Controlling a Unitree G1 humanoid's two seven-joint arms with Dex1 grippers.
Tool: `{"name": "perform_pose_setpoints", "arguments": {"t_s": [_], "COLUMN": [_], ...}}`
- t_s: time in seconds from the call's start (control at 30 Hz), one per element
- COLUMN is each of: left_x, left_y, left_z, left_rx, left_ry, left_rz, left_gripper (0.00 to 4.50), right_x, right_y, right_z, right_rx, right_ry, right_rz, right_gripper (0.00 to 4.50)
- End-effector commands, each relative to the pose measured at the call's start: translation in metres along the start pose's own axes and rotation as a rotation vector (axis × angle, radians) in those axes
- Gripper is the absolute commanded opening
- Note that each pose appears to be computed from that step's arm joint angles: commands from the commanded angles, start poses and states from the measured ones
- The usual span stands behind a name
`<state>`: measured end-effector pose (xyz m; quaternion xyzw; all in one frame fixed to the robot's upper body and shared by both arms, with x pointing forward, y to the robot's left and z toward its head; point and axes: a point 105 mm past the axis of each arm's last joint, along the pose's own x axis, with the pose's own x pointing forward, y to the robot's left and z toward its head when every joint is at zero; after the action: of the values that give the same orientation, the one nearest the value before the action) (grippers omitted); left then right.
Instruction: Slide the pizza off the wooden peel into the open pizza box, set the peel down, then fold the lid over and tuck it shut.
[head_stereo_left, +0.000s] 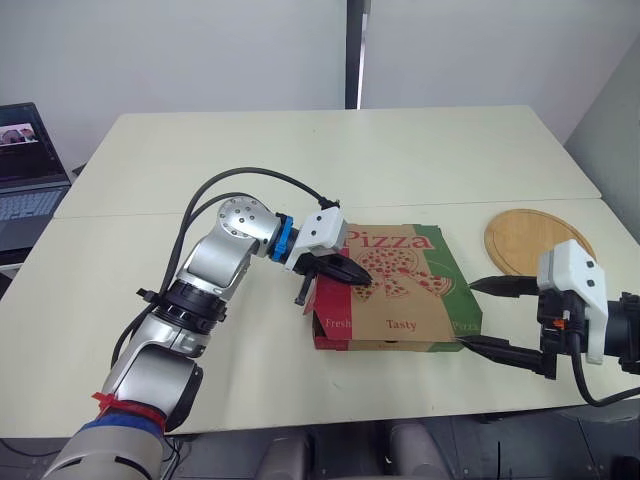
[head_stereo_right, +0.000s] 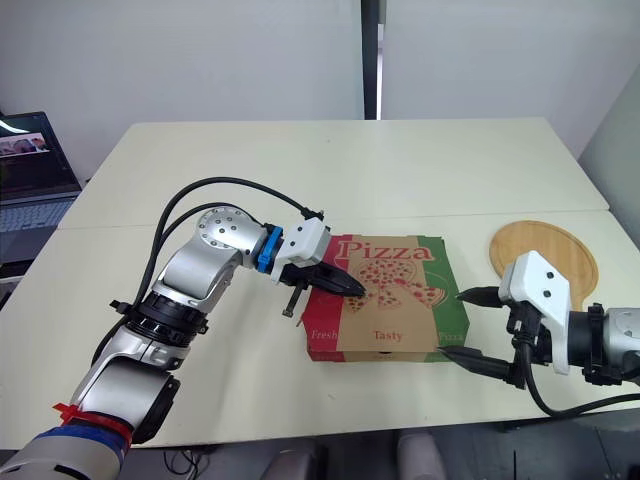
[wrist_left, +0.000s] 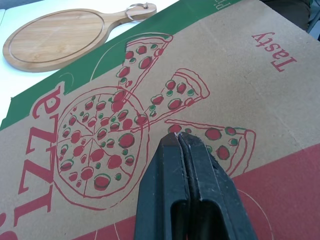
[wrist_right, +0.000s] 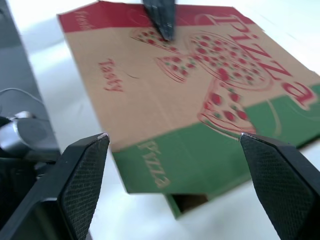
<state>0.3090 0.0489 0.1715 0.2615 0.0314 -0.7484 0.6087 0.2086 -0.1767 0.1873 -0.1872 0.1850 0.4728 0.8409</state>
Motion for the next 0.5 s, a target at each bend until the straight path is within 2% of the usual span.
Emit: {"name": "perform_pose_setpoints", "arguments": {"t_s": [0.03, 0.33, 0.5], "left_x": [-0.004, -0.004, -0.005], "left_y": [0.002, 0.002, 0.002], "left_z": [0.007, 0.008, 0.007], "left_rx": [0.032, 0.033, 0.034], "left_ry": [-0.018, -0.02, -0.017], "left_rz": [0.012, 0.013, 0.017], "left_gripper": [0.0, 0.0, 0.0], "right_x": [-0.005, 0.006, 0.004], "right_y": [-0.006, -0.009, -0.003], "right_z": [0.0, -0.014, -0.005], "right_rx": [-0.034, -0.099, -0.081], "right_ry": [0.007, 0.065, 0.022], "right_rz": [-0.039, -0.062, -0.026], "right_gripper": [4.46, 4.46, 4.46]}}
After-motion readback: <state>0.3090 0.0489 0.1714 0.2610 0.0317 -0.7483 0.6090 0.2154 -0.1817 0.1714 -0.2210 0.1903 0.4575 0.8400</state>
